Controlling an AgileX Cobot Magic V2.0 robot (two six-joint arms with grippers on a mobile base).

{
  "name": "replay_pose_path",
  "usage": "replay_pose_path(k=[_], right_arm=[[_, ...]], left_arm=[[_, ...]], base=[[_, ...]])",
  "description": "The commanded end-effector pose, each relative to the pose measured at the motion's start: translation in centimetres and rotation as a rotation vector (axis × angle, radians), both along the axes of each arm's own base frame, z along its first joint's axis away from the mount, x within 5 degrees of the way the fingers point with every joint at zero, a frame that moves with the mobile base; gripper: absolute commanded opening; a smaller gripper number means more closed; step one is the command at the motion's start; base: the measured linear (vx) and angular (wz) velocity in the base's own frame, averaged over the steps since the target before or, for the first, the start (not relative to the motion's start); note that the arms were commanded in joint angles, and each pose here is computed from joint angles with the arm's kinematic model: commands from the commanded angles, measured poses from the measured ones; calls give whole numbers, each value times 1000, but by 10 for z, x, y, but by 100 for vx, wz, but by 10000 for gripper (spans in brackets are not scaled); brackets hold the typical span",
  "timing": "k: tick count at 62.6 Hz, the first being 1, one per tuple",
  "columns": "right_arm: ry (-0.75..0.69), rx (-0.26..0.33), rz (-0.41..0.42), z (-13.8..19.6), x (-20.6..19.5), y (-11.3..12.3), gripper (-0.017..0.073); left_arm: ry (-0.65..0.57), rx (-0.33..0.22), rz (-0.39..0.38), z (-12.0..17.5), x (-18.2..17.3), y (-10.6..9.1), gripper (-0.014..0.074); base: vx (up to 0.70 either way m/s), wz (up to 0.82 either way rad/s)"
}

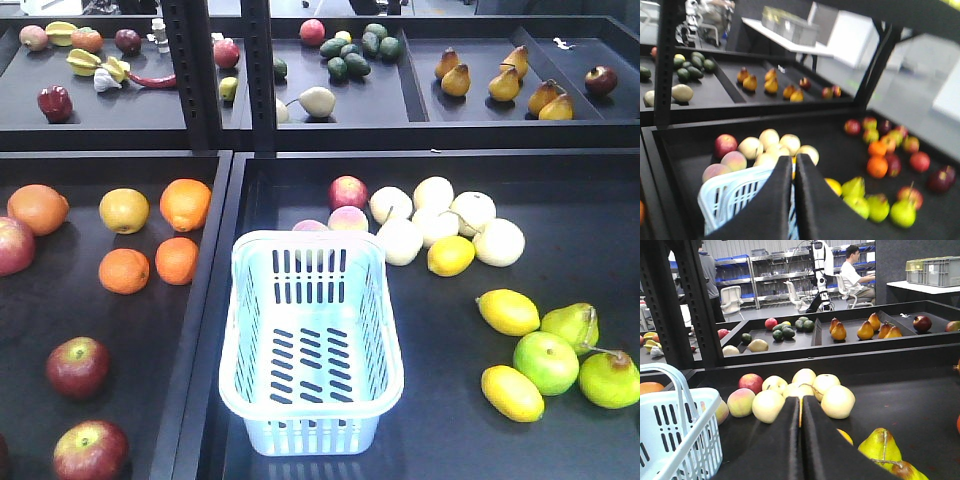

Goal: Pick three apples into basket with both arms
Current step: 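Stop the base in front of the light-blue basket, then move the left gripper over the basket handle and close on it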

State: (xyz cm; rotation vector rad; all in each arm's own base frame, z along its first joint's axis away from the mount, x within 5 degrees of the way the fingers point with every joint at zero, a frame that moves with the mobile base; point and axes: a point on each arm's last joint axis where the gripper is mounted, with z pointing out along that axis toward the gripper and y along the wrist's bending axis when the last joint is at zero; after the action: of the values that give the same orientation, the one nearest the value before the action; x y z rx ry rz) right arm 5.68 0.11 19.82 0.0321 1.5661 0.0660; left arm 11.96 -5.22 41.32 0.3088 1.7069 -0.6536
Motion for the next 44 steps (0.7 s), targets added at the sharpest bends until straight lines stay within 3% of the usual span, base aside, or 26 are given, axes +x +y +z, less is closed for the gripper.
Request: replay_pose_path(k=[1,13,23,29,44], right_arm=[[-75,-10,-2,3,-1,0,-5],[-75,-10,-2,3,-1,0,-5],[-75,-10,-2,3,-1,0,-5],[-75,-10,-2,3,-1,0,-5],[-75,-10,-2,3,-1,0,-5]], left_arm=[[-72,28,-34,19,24,-3,80],[-55,108,-102,25,79,-7,356],[42,153,-268,13,129,-27,598],[62,195,-314,7,157,-41,642],[25,380,-445,-15,220,-83,603]], base=[[0,0],[0,0],[0,0],[0,0],[0,0]])
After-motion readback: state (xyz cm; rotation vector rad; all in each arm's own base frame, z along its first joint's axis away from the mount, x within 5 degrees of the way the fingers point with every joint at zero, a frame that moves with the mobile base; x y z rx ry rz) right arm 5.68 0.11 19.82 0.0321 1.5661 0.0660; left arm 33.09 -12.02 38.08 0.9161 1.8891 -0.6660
